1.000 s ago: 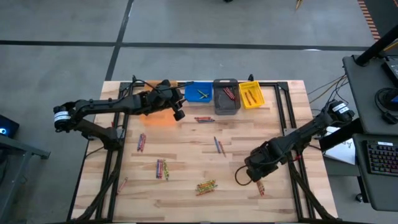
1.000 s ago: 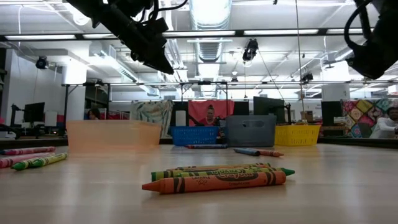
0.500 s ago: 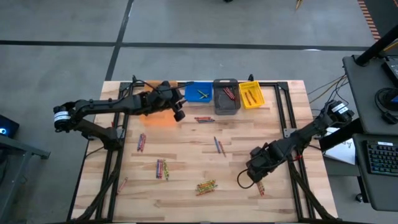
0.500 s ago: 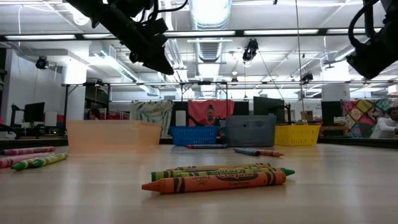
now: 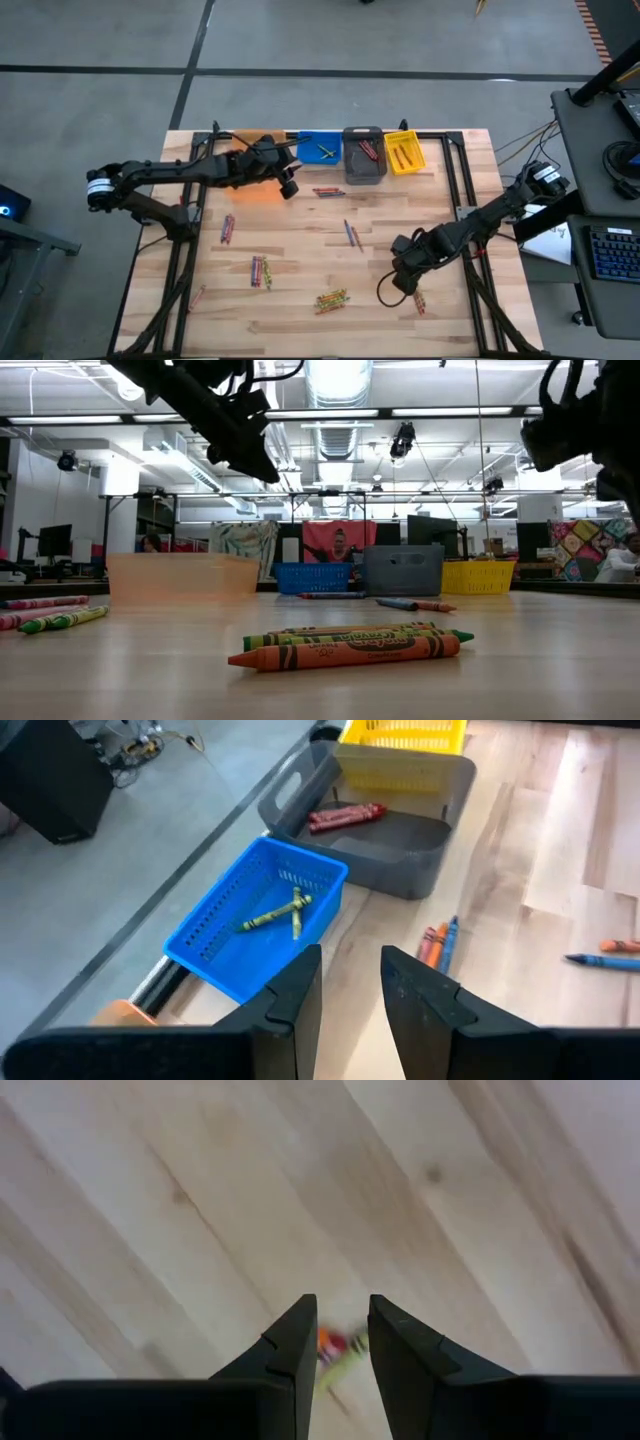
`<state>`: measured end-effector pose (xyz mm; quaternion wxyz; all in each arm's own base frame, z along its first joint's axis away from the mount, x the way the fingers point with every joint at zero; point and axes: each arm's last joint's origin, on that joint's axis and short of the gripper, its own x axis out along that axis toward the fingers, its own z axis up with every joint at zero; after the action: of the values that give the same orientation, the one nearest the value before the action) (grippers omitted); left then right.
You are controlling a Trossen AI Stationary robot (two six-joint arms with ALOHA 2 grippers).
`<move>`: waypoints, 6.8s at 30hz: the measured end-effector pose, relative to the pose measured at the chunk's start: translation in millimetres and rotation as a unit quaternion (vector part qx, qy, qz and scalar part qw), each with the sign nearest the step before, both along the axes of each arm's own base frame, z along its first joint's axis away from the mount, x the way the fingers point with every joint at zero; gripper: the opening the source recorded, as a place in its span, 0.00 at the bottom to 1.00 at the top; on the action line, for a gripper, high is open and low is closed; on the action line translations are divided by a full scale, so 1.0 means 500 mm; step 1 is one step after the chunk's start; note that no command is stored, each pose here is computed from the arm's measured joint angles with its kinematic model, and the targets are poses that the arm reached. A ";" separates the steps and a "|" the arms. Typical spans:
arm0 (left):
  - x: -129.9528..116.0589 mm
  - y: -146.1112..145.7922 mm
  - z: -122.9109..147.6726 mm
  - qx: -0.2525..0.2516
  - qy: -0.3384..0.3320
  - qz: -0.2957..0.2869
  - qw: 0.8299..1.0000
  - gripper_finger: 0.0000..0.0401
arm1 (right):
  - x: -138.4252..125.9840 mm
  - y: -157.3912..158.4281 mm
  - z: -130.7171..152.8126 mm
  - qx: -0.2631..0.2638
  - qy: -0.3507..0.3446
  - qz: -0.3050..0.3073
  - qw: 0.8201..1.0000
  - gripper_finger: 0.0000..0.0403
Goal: Sort crayons
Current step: Put the orange crayon into the yellow bin, then put the blue crayon into the orange bin
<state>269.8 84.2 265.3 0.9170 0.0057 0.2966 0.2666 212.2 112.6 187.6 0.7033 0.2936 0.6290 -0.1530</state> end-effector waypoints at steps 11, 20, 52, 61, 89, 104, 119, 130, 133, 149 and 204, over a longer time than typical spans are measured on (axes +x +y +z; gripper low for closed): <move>0.017 -0.011 -0.007 0.020 0.004 -0.027 0.999 0.22 | 0.034 -0.031 0.003 -0.048 -0.077 -0.040 0.995 0.20; 0.017 -0.010 -0.007 0.030 0.009 -0.034 0.999 0.22 | 0.092 -0.106 0.018 -0.139 -0.187 -0.050 0.971 0.20; 0.025 -0.008 0.007 0.047 -0.029 -0.035 0.998 0.22 | 0.182 -0.134 -0.119 -0.215 -0.175 -0.063 0.959 0.20; 0.025 -0.008 0.008 0.047 -0.029 -0.035 0.998 0.22 | 0.186 -0.138 -0.126 -0.214 -0.176 -0.070 0.958 0.20; 0.026 -0.008 0.009 0.048 -0.033 -0.034 0.998 0.22 | 0.181 -0.166 -0.141 -0.185 -0.145 -0.068 0.970 0.03; 0.032 -0.007 0.013 0.050 -0.056 -0.032 0.997 0.22 | 0.105 -0.269 0.059 -0.212 -0.246 -0.128 0.937 0.03; 0.036 -0.005 0.022 0.061 -0.075 -0.033 0.995 0.22 | -0.035 -0.587 0.073 -0.326 -0.126 -0.300 0.887 0.03; 0.040 -0.003 0.034 0.107 -0.082 -0.047 0.990 0.22 | -0.055 -0.660 -0.015 -0.271 -0.066 -0.305 0.911 0.03; 0.040 -0.003 0.035 0.113 -0.082 -0.050 0.989 0.22 | -0.054 -0.662 -0.017 -0.270 -0.065 -0.307 0.910 0.03; 0.043 0.001 0.046 0.189 -0.064 -0.079 0.977 0.22 | -0.052 -0.662 -0.017 -0.264 -0.074 -0.297 0.915 0.03; 0.042 -0.111 0.012 0.064 0.025 -0.141 0.988 0.22 | -0.014 -0.462 0.214 -0.317 -0.307 -0.099 0.892 0.28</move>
<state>290.8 28.7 271.5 0.9355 0.1127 0.2983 0.1523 205.1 -118.2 294.8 0.8983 0.1480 0.2672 -0.3158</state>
